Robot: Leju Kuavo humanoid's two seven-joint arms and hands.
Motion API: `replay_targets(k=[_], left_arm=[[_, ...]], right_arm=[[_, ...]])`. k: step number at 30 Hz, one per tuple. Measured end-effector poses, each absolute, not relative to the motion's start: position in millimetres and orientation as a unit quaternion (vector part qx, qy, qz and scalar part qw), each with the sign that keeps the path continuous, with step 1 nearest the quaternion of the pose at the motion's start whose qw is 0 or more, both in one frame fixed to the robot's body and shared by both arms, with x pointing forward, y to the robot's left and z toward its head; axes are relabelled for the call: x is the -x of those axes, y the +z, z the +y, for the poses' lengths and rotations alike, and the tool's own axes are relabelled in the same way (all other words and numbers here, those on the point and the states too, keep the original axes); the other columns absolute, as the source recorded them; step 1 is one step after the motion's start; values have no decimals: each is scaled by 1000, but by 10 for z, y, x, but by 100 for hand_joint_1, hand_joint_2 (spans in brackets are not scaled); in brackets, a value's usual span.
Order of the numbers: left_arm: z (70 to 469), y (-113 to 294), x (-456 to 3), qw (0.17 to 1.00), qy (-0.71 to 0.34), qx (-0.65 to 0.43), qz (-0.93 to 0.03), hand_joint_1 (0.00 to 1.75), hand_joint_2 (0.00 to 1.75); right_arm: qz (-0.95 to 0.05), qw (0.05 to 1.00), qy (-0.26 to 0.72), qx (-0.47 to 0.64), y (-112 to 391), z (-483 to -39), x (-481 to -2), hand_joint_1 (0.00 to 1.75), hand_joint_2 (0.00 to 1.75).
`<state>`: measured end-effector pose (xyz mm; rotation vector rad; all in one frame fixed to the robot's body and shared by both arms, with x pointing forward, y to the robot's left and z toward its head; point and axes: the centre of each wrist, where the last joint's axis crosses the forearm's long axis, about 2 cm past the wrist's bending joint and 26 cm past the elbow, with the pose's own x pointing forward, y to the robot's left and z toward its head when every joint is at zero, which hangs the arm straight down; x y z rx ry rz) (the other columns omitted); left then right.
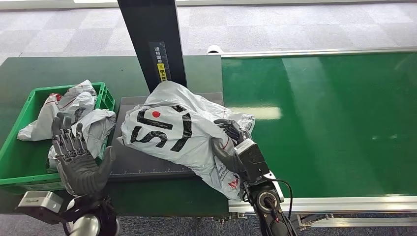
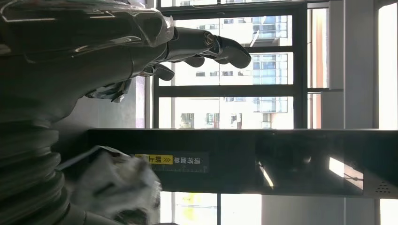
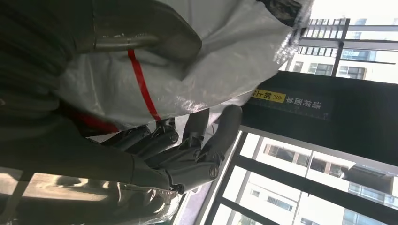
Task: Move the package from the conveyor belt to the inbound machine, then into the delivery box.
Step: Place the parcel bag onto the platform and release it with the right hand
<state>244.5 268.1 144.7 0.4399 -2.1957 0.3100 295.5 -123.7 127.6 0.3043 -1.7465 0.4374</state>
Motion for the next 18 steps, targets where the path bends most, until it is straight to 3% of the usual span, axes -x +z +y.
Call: replay_targets(k=[14,18], left_arm=[[2736,1520,-2450,412,124,-179,-885,0,175],[2676,1543,-2495,420,92,-156,-889,0,175]], right_arm=[[-756,609,201,-130,1282,-1235,-3042,0,175],[-777,574,187,-177,1297,-1239,-3022,0,175]])
